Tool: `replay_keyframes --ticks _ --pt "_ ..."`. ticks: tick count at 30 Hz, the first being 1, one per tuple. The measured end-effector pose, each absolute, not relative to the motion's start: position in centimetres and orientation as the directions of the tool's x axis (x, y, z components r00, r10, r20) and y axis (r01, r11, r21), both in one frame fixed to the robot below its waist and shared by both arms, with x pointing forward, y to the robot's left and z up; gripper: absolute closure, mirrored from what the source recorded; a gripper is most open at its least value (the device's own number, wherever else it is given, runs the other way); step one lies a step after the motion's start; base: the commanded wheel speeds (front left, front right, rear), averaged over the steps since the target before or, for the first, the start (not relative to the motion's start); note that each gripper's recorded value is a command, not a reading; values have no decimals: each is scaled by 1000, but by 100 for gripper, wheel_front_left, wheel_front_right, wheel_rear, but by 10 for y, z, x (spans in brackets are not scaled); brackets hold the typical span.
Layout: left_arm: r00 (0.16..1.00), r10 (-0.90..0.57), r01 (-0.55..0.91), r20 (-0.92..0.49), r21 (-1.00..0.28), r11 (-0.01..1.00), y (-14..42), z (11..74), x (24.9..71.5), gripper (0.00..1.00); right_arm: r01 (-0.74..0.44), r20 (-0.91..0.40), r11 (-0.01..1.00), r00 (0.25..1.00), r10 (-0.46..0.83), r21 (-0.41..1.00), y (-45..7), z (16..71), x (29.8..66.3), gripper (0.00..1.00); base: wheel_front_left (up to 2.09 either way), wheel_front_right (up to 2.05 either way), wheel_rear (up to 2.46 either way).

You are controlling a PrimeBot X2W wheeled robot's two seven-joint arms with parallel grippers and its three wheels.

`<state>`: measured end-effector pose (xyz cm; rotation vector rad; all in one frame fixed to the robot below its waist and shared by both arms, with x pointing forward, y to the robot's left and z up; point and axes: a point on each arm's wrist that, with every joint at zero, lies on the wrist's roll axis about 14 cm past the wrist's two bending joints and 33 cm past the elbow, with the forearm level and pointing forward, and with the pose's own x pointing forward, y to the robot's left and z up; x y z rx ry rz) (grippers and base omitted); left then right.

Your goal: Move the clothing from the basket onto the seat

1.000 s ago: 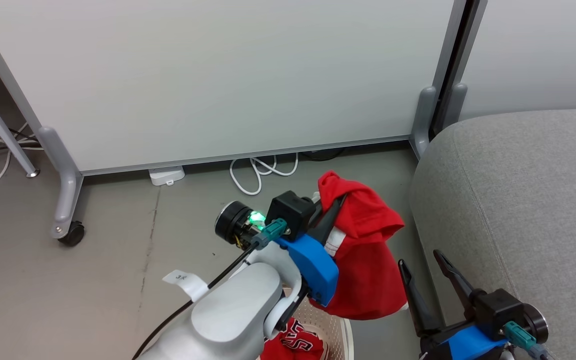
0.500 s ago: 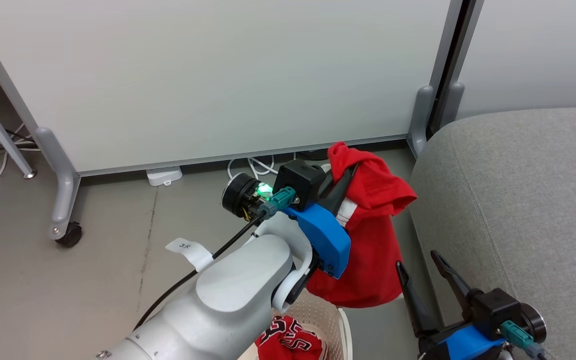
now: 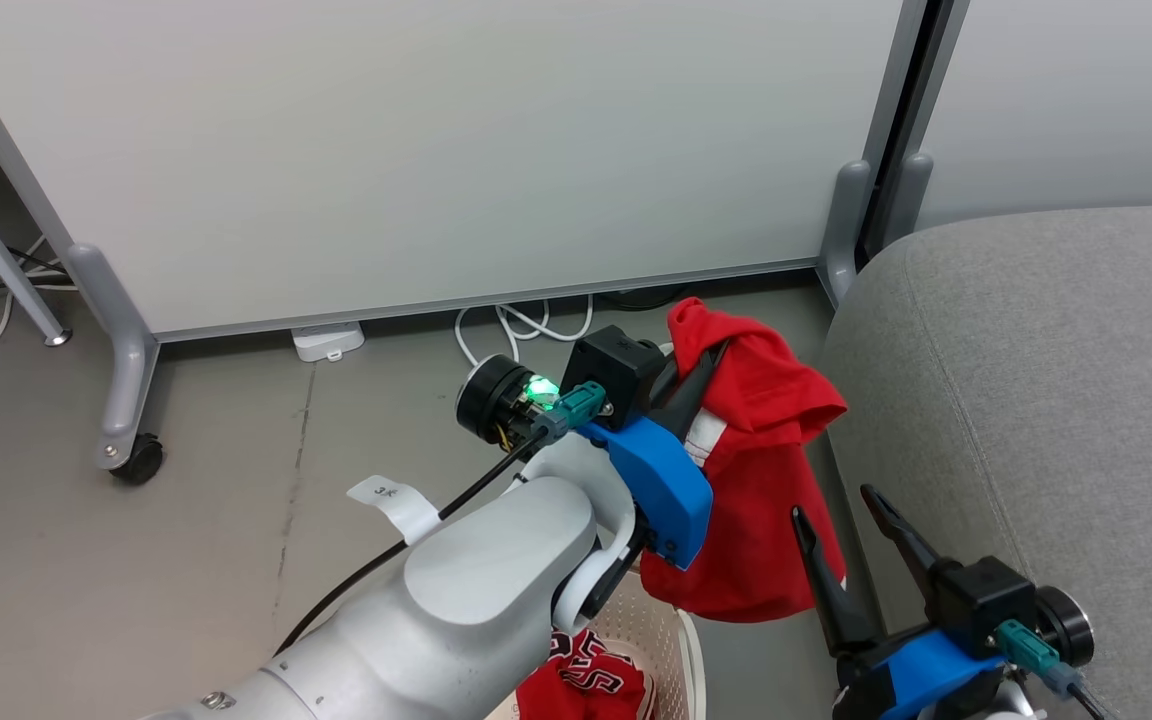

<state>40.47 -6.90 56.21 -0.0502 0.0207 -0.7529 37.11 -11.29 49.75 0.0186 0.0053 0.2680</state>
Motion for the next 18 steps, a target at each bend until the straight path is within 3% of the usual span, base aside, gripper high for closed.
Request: replay_keyframes --ticks 18 --pt "726 -688 686 -13 -59 725 -68 559 406 100 -331 -52 944 942 331 7 -89 495 409 0 0 0 0"
